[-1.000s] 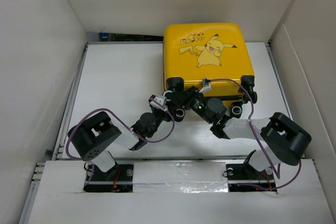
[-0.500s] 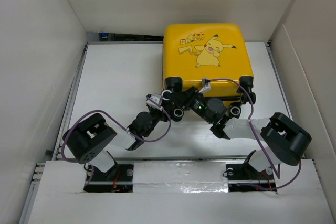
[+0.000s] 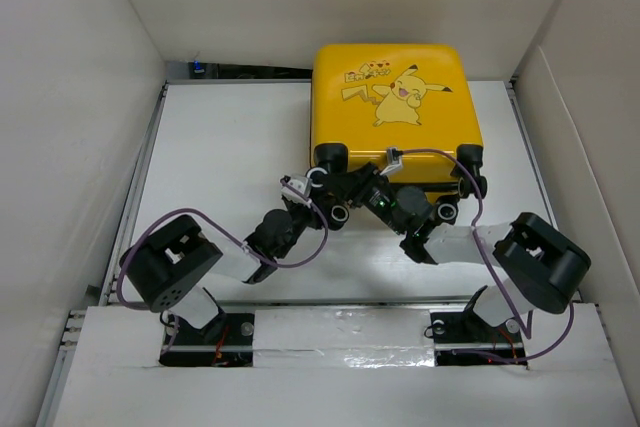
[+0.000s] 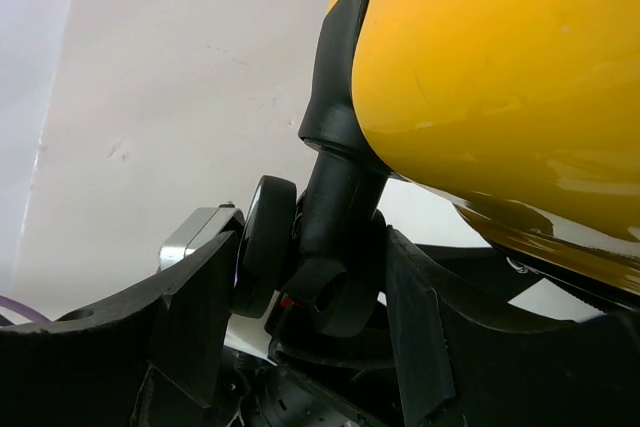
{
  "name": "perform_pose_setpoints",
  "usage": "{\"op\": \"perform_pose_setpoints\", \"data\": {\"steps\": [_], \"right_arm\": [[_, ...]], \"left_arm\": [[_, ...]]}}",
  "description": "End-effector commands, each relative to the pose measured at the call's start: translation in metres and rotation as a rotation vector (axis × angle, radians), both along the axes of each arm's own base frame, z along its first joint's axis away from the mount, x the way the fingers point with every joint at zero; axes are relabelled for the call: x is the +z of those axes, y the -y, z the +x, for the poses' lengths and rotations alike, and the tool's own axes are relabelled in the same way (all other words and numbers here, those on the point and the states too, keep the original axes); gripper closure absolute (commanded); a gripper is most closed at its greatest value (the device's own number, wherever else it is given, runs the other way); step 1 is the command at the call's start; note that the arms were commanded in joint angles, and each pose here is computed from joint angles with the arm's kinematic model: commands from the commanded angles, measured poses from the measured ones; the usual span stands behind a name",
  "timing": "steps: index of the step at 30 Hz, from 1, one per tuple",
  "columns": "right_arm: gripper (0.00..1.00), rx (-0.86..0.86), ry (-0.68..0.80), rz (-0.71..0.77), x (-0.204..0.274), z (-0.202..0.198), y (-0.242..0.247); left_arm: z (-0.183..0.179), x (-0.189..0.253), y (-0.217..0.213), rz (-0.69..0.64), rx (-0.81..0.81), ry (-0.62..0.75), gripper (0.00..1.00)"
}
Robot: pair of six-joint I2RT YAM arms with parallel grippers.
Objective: Pack the luggage
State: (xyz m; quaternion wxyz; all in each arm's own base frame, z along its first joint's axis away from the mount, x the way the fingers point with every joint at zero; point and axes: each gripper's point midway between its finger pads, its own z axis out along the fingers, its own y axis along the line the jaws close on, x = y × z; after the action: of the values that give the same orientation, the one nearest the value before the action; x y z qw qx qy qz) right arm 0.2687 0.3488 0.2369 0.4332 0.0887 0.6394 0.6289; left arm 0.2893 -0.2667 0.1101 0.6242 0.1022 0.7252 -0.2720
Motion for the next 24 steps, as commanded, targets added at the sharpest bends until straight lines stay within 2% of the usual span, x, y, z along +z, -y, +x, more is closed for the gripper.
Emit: {"op": "perform_pose_setpoints", "data": {"steps": [1, 4, 5, 8, 12, 19, 24], "right_arm": [[1.0, 0.445, 0.268, 0.297, 0.1, -0.108, -0.02], [1.0, 0.453, 0.252, 0.296, 0.095, -0.11, -0.023], [1.0, 0.454, 0.249, 0.301, 0.094, -0.11, -0.022], [1.0, 0.466, 0.25, 0.314, 0.094, -0.113, -0.021], [1.0, 0.46, 0.242, 0.304, 0.089, -0.113, -0.02], [1.0, 0.445, 0.249, 0.311, 0.088, -0.107, -0.013], [1.0, 0.426, 0.26, 0.307, 0.087, -0.099, -0.007]], "left_arm": [[-0.001, 0.233, -0.026, -0.703, 0.076, 0.589, 0.58], [0.005, 0.24, -0.032, -0.737, 0.114, 0.592, 0.74], [0.011, 0.242, -0.036, -0.736, 0.156, 0.597, 0.84], [0.018, 0.241, -0.043, -0.728, 0.221, 0.595, 0.99], [0.027, 0.238, -0.051, -0.733, 0.239, 0.593, 1.0], [0.02, 0.227, -0.056, -0.698, 0.218, 0.582, 1.0], [0.007, 0.218, -0.044, -0.671, 0.117, 0.572, 1.0]]}}
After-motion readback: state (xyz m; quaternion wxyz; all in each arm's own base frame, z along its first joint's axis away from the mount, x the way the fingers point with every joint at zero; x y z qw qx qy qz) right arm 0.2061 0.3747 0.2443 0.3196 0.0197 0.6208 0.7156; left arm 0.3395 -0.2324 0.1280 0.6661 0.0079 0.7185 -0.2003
